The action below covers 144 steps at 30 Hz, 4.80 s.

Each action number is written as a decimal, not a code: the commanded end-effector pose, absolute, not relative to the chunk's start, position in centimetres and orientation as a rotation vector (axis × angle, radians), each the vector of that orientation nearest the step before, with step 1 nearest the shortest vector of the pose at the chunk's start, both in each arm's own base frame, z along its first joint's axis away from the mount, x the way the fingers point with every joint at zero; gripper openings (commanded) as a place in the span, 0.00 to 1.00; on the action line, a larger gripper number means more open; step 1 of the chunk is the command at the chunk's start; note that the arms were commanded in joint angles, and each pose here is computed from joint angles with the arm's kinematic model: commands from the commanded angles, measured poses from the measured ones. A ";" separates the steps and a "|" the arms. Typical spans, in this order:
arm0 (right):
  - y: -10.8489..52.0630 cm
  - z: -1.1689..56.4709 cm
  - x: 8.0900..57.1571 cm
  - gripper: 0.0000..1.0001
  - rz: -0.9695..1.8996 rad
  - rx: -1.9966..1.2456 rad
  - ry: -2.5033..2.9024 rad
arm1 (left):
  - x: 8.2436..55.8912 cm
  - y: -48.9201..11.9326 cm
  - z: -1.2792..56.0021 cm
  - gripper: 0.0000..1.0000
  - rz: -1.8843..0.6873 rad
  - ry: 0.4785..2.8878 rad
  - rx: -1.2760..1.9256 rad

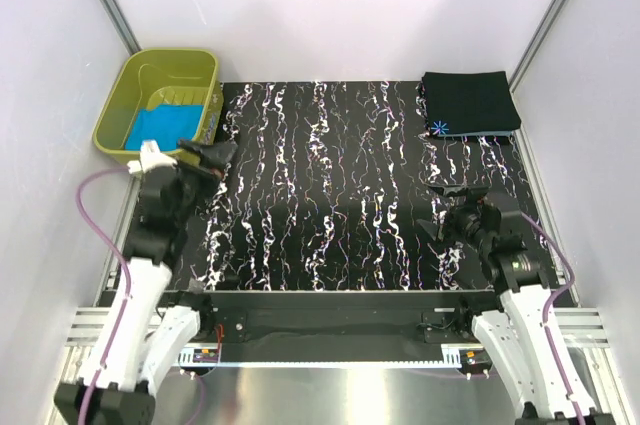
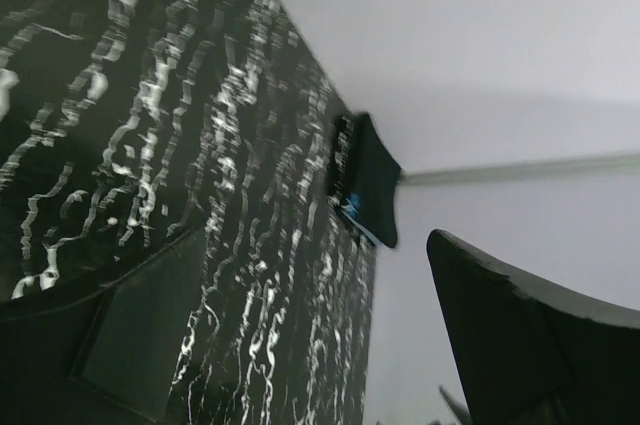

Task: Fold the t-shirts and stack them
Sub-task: Grab the tshirt from the pile, then move the tshirt to the center of the board, then flatten the tshirt out

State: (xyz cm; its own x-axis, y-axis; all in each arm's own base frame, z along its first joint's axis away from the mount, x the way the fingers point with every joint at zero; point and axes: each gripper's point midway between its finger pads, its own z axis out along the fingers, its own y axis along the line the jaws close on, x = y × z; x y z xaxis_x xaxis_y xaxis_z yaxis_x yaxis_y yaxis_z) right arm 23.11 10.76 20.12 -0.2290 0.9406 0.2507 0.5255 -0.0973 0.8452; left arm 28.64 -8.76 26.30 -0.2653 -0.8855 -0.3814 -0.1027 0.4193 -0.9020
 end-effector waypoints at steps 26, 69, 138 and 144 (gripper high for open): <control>4.1 21.3 31.8 1.00 0.402 1.195 2.231 | 53.7 14.2 24.2 0.94 0.073 1.838 -1.371; 6.1 21.8 39.9 1.00 0.738 1.121 2.297 | 59.0 12.5 25.2 0.00 -0.142 1.722 -1.276; 23.7 6.2 37.5 0.17 1.148 0.017 2.725 | 31.1 -21.6 15.3 0.58 -0.873 2.546 0.081; 18.0 13.1 34.9 0.00 0.723 0.188 2.766 | 30.1 -20.3 17.9 0.54 -0.838 2.482 0.031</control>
